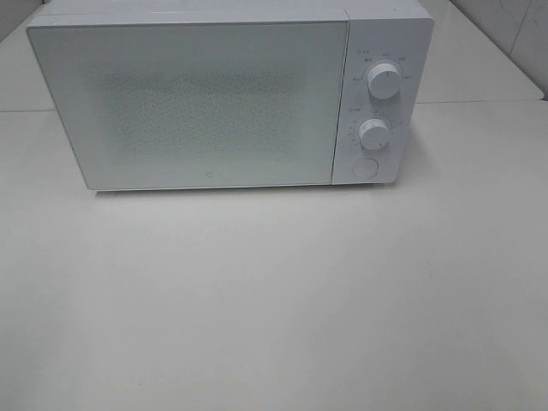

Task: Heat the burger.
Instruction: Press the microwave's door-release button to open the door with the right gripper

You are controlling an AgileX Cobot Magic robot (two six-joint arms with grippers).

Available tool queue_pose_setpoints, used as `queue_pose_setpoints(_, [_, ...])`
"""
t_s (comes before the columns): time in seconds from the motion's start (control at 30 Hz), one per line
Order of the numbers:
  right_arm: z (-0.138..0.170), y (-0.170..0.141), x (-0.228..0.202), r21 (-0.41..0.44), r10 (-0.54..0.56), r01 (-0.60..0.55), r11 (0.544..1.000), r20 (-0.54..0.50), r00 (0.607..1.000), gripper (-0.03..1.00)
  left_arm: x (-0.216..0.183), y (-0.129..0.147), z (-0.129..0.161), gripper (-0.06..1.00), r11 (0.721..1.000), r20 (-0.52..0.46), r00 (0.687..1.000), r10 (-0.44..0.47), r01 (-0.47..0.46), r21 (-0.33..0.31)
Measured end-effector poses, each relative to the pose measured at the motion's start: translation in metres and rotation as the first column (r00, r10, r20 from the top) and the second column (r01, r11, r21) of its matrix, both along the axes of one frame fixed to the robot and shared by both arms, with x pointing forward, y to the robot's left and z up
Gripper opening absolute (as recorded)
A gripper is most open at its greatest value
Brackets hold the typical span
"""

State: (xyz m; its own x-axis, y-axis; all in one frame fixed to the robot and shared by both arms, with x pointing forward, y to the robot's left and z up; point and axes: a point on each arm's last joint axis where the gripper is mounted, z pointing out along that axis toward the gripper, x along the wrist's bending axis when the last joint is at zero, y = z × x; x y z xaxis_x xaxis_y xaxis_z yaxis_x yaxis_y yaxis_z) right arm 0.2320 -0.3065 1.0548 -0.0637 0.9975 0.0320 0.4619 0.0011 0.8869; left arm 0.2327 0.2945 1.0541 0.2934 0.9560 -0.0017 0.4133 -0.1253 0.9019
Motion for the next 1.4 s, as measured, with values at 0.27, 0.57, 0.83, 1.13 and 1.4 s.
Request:
queue_pose_setpoints(0.27, [0.022,0.007,0.029,0.017,0.020,-0.022,1.000,0.118,0.993,0.68,0.000,0.000,0.000,0.00,1.000,0.000,1.000,0.000,0.000,0.000])
queue_pose_setpoints(0.57, [0.030,0.016,0.080,-0.002,0.041,-0.041,0.999,0.097,0.994,0.68,0.000,0.000,0.000,0.00,1.000,0.000,1.000,0.000,0.000,0.000])
queue_pose_setpoints(0.83, [0.032,0.025,0.124,-0.006,0.062,-0.062,0.998,0.146,0.987,0.68,0.000,0.000,0.000,0.00,1.000,0.000,1.000,0.000,0.000,0.000])
queue_pose_setpoints(1.13, [0.028,0.033,0.163,0.001,0.077,-0.079,0.997,0.207,0.975,0.66,0.000,0.000,0.000,0.00,1.000,0.000,1.000,0.000,0.000,0.000])
queue_pose_setpoints(1.4, [0.015,0.040,0.196,0.005,0.089,-0.092,0.996,0.224,0.970,0.53,0.000,0.000,0.000,0.00,1.000,0.000,1.000,0.000,0.000,0.000])
